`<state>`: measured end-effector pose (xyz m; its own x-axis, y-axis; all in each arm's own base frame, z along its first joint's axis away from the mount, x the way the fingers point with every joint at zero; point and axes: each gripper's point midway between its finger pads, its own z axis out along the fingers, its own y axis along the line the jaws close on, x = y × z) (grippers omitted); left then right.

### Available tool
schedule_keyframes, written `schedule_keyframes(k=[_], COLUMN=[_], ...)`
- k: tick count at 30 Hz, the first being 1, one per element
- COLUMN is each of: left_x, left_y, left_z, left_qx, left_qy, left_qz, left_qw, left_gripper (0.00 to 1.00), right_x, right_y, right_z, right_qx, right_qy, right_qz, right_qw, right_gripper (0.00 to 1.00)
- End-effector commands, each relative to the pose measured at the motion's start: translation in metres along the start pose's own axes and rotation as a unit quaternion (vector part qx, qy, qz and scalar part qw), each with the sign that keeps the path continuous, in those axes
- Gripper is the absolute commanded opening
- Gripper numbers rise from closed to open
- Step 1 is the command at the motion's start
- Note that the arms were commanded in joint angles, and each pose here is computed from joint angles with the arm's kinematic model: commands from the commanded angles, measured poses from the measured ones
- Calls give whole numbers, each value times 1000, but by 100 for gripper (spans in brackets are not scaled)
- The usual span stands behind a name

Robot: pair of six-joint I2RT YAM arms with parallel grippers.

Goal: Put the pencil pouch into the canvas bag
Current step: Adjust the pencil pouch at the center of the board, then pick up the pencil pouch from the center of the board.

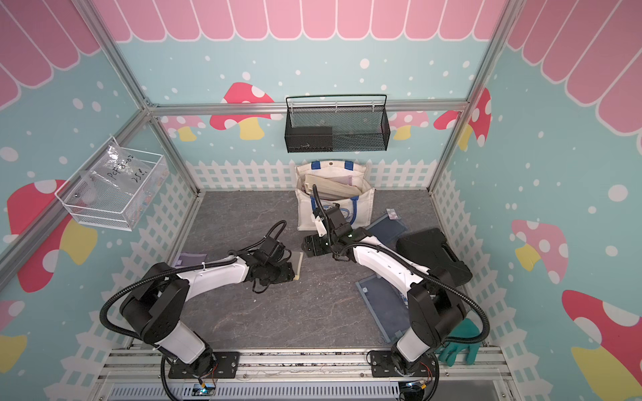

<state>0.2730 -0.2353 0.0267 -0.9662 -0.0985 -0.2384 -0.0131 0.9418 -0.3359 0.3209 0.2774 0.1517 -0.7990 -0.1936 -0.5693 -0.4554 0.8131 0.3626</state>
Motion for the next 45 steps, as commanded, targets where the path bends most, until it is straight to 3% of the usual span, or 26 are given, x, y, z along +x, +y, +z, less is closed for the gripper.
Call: schedule_keyframes(k=[1, 6, 10, 17, 20, 23, 27, 34, 39, 45], left_x=[57, 63, 60, 5, -25, -36, -33, -30, -24, -28], left_y=[10, -9, -3, 60, 93, 108, 116, 112, 112, 119], left_z=[15, 0, -23, -56, -65, -66, -60, -56, -55, -50], left_qx=[-32, 7, 12, 6, -5, 9, 3, 47, 62, 77], left_qy=[98, 102, 88, 40, 17, 11, 7, -16, -22, -35], left_qz=[10, 24, 15, -96, -149, -188, -194, -244, -262, -291], left_qw=[995, 994, 996, 995, 989, 982, 981, 968, 963, 953], left_gripper=[74, 74, 74, 74, 74, 74, 74, 74, 74, 73], right_x=[12, 30, 30, 13, -7, -32, -51, -73, -62, -38], right_y=[2, 1, 3, 12, 21, 27, 29, 23, 15, 18], right_z=[-6, 2, 15, 43, 60, 81, 117, 169, 202, 208], right_qx=[-18, -35, -44, -70, -87, -90, -93, -63, -63, -83], right_qy=[-1, 15, 30, 46, 48, 55, 77, 98, 127, 157], right_qz=[14, 29, 30, 30, 23, -1, -29, -58, -56, -56], right_qw=[1000, 999, 998, 996, 995, 994, 992, 991, 988, 982], right_gripper=[83, 83, 83, 83, 83, 82, 82, 81, 80, 78])
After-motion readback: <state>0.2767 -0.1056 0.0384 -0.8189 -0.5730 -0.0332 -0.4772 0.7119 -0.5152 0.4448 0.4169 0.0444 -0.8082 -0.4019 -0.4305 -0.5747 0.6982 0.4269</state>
